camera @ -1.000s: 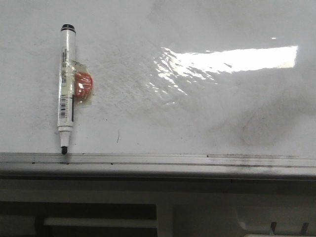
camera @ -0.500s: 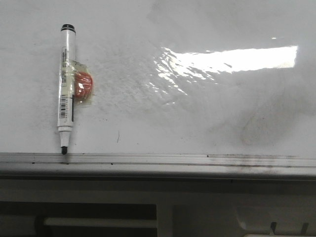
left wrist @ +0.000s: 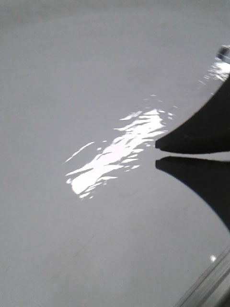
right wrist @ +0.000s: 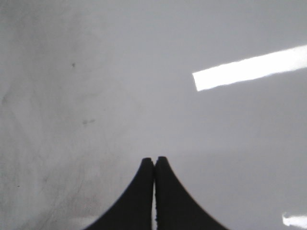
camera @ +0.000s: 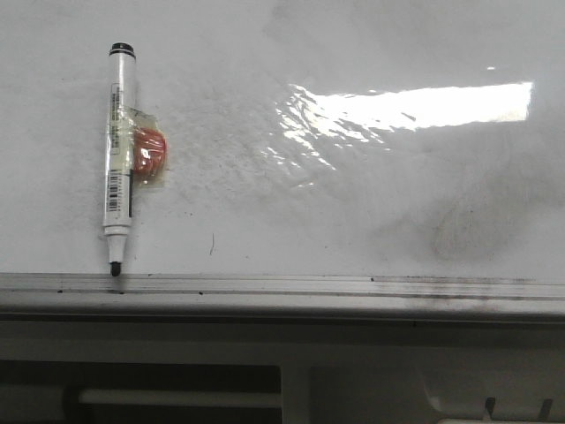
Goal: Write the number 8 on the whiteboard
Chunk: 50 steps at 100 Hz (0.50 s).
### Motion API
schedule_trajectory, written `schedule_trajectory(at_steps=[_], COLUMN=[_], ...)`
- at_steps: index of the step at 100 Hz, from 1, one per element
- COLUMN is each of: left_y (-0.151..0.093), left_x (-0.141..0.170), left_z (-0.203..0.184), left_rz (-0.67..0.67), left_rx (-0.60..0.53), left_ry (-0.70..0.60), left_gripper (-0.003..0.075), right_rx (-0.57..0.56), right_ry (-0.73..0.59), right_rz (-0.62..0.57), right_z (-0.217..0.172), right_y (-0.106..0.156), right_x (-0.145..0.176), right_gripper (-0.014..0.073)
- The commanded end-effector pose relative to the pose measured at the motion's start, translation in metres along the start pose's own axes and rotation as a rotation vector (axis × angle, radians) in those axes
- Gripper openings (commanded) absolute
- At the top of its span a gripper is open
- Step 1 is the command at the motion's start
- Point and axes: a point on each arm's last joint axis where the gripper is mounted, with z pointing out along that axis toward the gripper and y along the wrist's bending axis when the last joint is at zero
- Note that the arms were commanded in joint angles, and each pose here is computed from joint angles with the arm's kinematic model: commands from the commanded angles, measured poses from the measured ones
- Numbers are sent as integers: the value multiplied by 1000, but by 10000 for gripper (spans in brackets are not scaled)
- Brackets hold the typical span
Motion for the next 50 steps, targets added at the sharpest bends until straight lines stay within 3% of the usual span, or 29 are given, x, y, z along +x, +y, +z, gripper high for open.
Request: schedule_trajectory(at_steps=[1, 19, 34, 50], left_y=[15, 10, -11, -44], left_x=[2, 6, 12, 5], left_z=[1, 1, 1, 8], left_rz=[-159, -139, 78, 359], left_rx=[-68, -35, 48, 85], left_ry=[-42, 22, 180, 315], left_gripper=[-20, -20, -20, -5], right_rx=[-18, -37, 1, 25], right_ry=[-94, 16, 213, 319], right_rz=[23, -42, -216, -263], right_z=[-3, -2, 6, 18], right_y=[5, 15, 20, 26], right_x=[-21, -46, -69, -96], right_gripper=[-64, -63, -62, -61])
